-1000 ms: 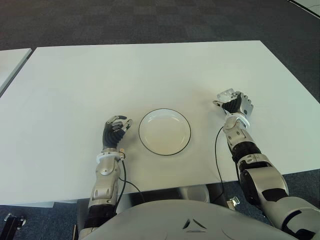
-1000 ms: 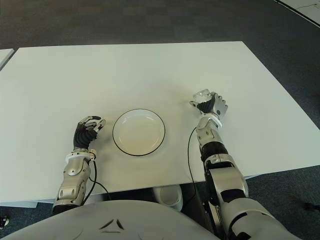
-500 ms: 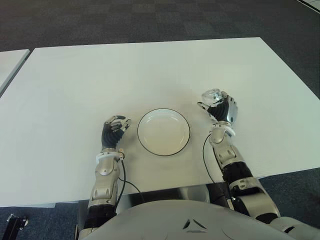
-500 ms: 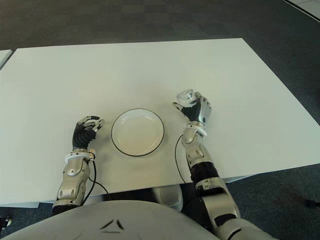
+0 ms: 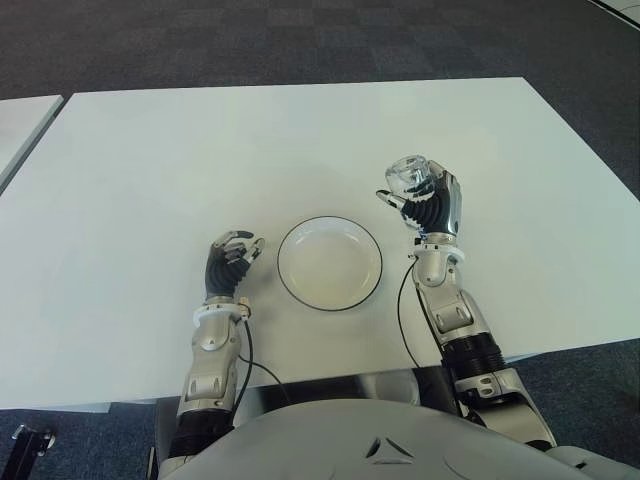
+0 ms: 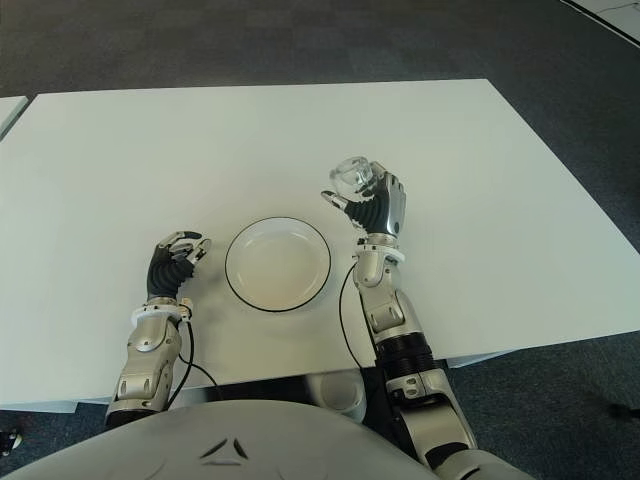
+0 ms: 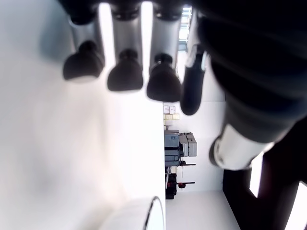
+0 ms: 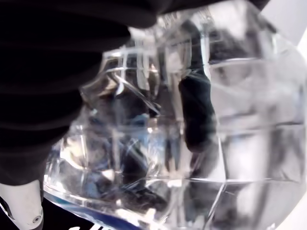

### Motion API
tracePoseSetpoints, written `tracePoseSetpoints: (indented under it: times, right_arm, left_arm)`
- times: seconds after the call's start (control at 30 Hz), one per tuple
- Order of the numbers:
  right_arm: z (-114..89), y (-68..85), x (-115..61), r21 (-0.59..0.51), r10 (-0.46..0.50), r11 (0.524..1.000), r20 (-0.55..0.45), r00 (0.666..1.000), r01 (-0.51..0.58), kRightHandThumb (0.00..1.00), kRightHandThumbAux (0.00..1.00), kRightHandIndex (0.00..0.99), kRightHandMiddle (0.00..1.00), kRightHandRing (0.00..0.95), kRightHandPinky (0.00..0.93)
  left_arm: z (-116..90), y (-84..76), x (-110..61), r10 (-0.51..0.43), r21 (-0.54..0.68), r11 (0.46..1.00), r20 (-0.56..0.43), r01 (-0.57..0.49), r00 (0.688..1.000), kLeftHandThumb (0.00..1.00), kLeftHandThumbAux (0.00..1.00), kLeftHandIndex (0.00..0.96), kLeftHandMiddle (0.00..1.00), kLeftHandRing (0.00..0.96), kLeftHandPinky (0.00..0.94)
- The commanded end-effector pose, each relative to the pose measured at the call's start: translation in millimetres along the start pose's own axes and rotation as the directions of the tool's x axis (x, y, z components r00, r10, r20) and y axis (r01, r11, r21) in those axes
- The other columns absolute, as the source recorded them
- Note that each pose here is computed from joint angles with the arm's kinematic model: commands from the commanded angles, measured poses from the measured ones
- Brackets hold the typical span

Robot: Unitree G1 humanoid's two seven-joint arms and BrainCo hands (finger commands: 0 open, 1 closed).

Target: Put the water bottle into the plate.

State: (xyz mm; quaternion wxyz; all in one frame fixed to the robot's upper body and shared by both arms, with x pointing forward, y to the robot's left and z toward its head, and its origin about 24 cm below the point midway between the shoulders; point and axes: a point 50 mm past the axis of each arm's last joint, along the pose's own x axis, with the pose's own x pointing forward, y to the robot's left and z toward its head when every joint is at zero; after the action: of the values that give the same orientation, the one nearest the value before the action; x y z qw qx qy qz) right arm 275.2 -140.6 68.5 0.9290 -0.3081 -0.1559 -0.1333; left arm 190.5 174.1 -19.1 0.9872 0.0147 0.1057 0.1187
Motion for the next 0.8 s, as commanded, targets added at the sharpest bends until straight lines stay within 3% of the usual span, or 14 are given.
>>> tracePoseSetpoints:
  times: [0.03,0.2,0.33,0.43,0.57,0.8]
  right_arm:
    - [14,1.7,-4.1,0.07,0.043,0.996,0.075,0.996,-0.048,0.705,0.724,0.438,0.883,0.882,0.867]
    - [35,7.2,-11.6,0.097,0.089,0.99,0.161,0.983,-0.106,0.706,0.724,0.438,0.885,0.884,0.871]
    - [40,8.3,-12.4,0.091,0.123,0.986,0.188,0.974,-0.142,0.707,0.723,0.438,0.889,0.888,0.878]
    - [39,19.9,-19.0,0.082,0.233,0.962,0.254,0.939,-0.261,0.708,0.722,0.438,0.892,0.891,0.878]
    - [37,25.4,-24.2,0.082,0.306,0.936,0.299,0.904,-0.343,0.708,0.721,0.438,0.893,0.893,0.876]
    - [39,33.3,-31.1,0.017,0.452,0.865,0.409,0.792,-0.502,0.71,0.721,0.438,0.894,0.894,0.877]
  left_arm:
    - [-8,-1.7,-3.4,-0.007,0.002,1.0,-0.046,0.007,0.999,0.7,0.72,0.438,0.826,0.821,0.816]
    - [-8,-1.7,-3.9,-0.007,-0.01,1.0,-0.047,0.006,0.999,0.699,0.721,0.438,0.827,0.818,0.816]
    - [-9,-1.7,-4.1,-0.003,-0.011,1.0,-0.048,0.003,0.999,0.699,0.721,0.438,0.831,0.824,0.82]
    - [-9,-1.5,-4.3,-0.003,0.0,1.0,-0.05,0.003,0.999,0.7,0.721,0.438,0.834,0.83,0.824]
    - [-9,-1.3,-4.3,-0.006,0.004,1.0,-0.05,0.006,0.999,0.7,0.721,0.438,0.835,0.832,0.828]
    - [-10,-0.9,-3.8,-0.001,0.009,1.0,-0.042,0.002,0.999,0.7,0.721,0.438,0.841,0.842,0.844]
